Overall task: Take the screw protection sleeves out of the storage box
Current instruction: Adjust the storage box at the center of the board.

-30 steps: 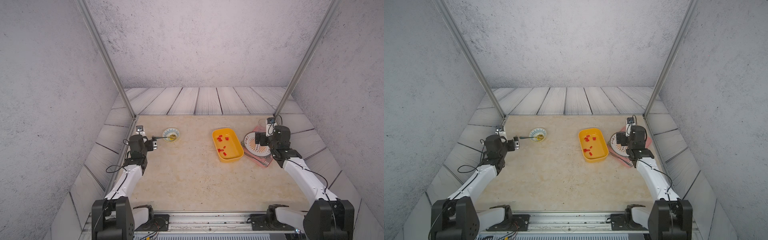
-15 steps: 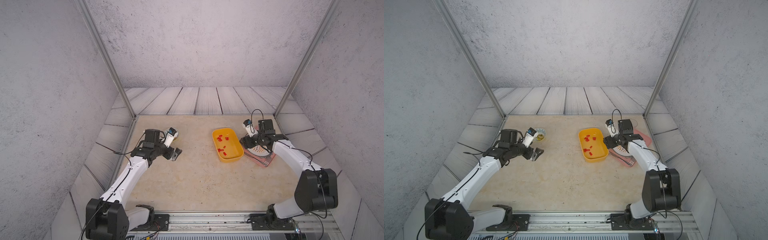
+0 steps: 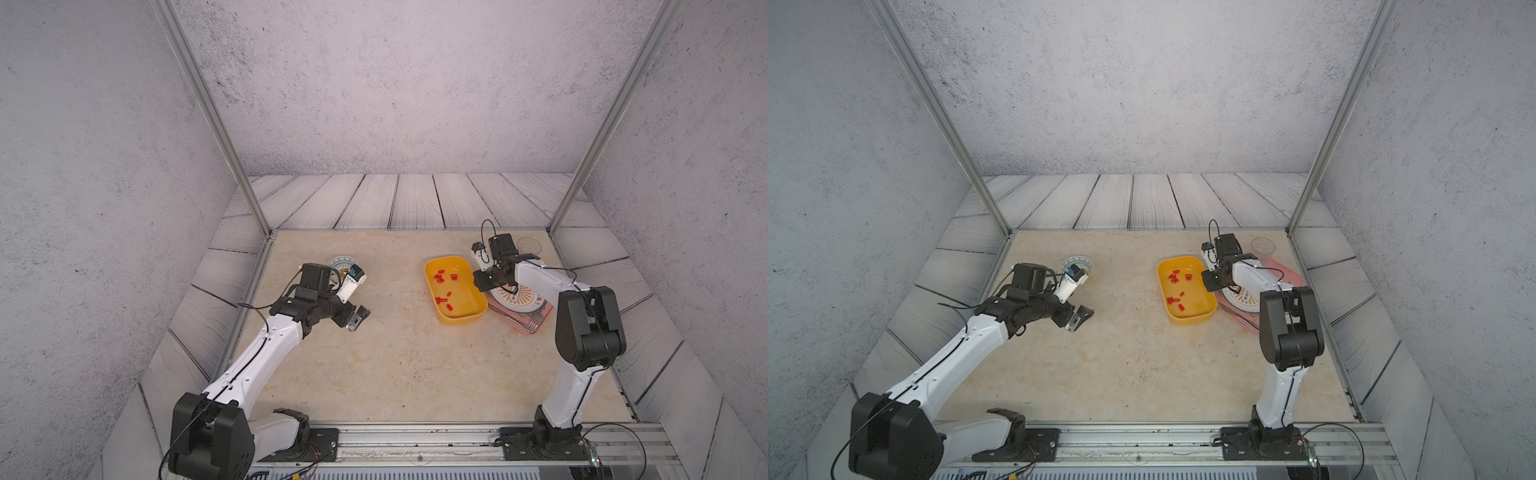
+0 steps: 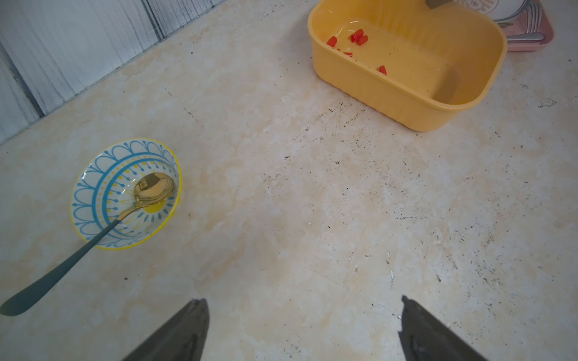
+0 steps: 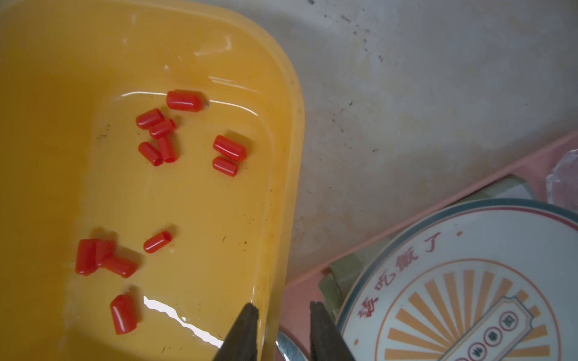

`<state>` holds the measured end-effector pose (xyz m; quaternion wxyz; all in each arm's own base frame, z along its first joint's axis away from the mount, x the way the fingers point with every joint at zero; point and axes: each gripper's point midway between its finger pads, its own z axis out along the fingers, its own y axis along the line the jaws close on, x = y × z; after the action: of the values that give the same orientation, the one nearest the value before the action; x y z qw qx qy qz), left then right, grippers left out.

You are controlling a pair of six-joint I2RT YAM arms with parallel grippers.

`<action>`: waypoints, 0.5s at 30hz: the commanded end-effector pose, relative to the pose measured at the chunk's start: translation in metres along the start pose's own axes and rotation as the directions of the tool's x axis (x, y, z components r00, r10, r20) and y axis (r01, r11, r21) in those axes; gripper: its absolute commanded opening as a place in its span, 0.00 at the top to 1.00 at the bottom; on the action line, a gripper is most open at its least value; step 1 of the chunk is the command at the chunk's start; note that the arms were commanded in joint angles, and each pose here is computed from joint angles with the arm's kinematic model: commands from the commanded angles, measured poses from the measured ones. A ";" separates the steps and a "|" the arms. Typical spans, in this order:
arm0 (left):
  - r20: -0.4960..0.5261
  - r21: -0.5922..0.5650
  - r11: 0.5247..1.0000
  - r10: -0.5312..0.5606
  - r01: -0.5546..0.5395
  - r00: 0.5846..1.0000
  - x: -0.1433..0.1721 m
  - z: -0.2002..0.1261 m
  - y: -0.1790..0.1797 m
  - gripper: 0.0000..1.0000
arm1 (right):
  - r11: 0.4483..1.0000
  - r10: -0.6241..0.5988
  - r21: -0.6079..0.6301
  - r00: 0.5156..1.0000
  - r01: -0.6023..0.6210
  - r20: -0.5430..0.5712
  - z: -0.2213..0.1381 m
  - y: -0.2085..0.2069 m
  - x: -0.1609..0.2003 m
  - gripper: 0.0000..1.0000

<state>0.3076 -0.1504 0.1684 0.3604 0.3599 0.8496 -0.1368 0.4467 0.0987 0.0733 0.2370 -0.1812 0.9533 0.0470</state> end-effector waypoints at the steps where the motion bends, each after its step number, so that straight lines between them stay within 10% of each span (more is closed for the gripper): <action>1: -0.020 0.003 1.000 0.025 -0.025 0.999 0.006 0.004 -0.004 0.01 | 0.999 0.042 0.024 0.997 -0.040 -0.060 0.009 -0.002 0.009 0.72; 15: -0.045 -0.016 0.998 0.056 -0.056 0.997 0.013 0.004 -0.003 0.02 | 0.999 0.030 0.018 0.977 -0.026 -0.211 -0.019 0.007 0.026 1.00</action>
<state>0.3065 -0.1481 0.1610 0.3550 0.3723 0.8496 -0.1159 0.4323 0.1024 0.0744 0.1794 -0.1636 0.9692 0.0413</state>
